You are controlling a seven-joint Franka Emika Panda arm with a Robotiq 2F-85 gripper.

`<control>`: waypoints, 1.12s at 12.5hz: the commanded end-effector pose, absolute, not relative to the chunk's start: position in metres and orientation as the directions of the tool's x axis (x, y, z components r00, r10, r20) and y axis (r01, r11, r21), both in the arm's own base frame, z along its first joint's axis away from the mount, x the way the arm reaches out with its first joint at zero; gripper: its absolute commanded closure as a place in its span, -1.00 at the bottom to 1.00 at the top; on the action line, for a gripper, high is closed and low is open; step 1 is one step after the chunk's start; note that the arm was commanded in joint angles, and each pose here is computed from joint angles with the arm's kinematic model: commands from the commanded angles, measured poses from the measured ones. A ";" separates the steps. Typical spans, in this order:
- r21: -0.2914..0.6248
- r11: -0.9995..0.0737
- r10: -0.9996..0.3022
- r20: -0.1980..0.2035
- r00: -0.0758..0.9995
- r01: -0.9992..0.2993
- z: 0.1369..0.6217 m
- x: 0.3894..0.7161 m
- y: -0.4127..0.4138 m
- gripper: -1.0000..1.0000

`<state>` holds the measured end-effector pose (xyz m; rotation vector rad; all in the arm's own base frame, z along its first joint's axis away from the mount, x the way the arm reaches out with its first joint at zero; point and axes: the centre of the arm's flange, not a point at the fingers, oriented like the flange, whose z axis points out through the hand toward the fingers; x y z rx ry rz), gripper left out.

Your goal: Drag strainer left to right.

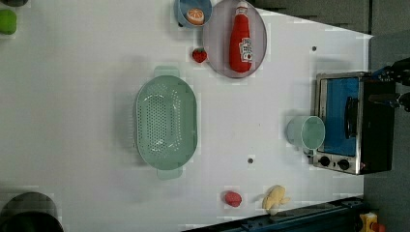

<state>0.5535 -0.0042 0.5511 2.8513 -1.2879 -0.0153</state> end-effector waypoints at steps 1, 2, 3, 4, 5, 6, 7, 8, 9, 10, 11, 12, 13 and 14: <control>0.020 -0.619 -0.786 -0.013 0.618 -0.785 0.649 0.414 -0.029 -0.59; 0.021 -0.621 -0.784 -0.014 0.620 -0.784 0.648 0.414 -0.028 -0.81; 0.023 -0.629 -0.778 -0.015 0.628 -0.777 0.647 0.415 -0.022 -0.99; 0.024 -0.646 -0.763 -0.019 0.646 -0.763 0.644 0.417 -0.010 -1.00; 0.024 -0.673 -0.740 -0.027 0.672 -0.739 0.641 0.420 0.010 -1.00; 0.029 -0.706 -0.709 -0.035 0.705 -0.708 0.635 0.423 0.035 -1.00; 0.031 -0.741 -0.672 -0.034 0.740 -0.671 0.628 0.428 0.065 -1.00; 0.039 -0.766 -0.643 -0.022 0.766 -0.642 0.619 0.433 0.095 -1.00; 0.045 -0.779 -0.626 -0.007 0.780 -0.625 0.608 0.438 0.125 -1.00; 0.050 -0.785 -0.618 0.004 0.786 -0.618 0.594 0.443 0.157 -1.00; 0.052 -0.776 -0.629 0.012 0.777 -0.629 0.578 0.446 0.188 -1.00; 0.050 -0.750 -0.660 0.016 0.751 -0.660 0.561 0.449 0.218 -1.00; 0.047 -0.711 -0.702 0.014 0.712 -0.702 0.542 0.450 0.246 -1.00; 0.042 -0.660 -0.751 0.006 0.660 -0.750 0.523 0.451 0.272 -1.00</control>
